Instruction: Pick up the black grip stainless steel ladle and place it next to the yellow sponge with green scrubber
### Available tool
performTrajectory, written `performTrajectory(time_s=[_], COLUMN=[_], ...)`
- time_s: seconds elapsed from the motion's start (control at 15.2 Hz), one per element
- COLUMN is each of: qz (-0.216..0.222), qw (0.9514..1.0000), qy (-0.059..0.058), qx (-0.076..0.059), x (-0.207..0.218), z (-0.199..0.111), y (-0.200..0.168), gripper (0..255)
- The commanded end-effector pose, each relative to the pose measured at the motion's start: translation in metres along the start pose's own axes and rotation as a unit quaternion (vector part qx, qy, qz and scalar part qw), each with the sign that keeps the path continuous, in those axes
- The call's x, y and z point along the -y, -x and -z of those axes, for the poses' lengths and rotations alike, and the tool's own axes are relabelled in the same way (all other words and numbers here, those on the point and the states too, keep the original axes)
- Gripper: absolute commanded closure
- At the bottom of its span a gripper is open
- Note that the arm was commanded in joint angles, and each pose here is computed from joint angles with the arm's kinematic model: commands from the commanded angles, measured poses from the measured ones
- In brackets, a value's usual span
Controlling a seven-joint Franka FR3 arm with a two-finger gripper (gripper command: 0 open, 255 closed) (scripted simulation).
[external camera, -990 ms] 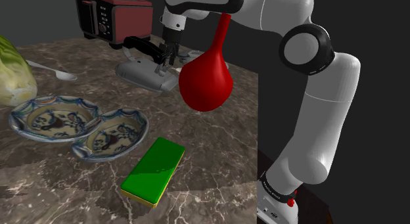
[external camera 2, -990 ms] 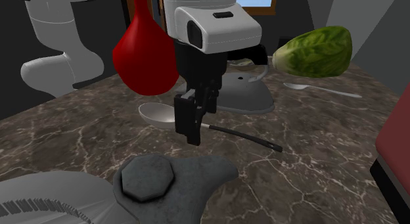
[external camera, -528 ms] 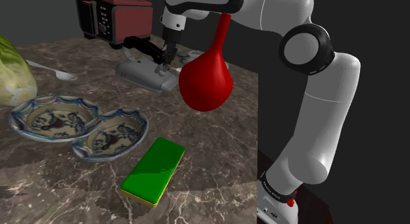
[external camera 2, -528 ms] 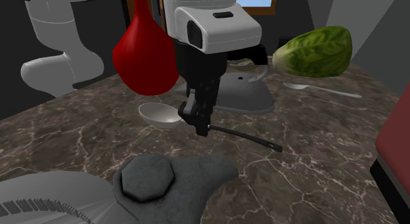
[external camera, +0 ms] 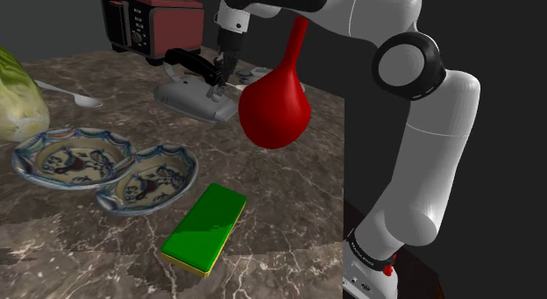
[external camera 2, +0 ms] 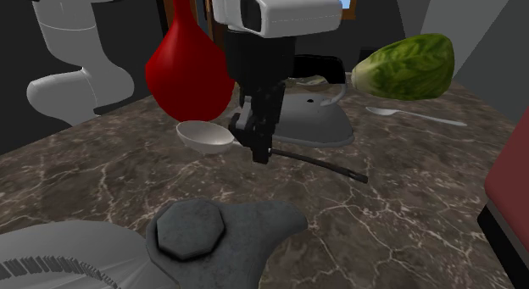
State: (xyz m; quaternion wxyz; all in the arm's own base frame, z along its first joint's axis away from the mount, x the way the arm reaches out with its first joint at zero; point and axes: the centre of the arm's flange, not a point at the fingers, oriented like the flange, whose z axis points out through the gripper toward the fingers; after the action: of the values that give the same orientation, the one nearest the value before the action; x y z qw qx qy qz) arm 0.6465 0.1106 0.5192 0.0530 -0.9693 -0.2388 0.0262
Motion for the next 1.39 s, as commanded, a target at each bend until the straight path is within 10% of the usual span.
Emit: performTrajectory(time_s=[0.0, 0.99, 1.32], qz=[0.000, 0.000, 0.000], qw=[1.0000, 1.0000, 1.0000], qy=[0.000, 0.000, 0.000], qx=[0.000, 0.000, 0.000], x=[0.001, 0.010, 0.074], z=[0.010, 0.088, 0.080], y=[0.000, 0.002, 0.016], gripper=[255, 255, 255])
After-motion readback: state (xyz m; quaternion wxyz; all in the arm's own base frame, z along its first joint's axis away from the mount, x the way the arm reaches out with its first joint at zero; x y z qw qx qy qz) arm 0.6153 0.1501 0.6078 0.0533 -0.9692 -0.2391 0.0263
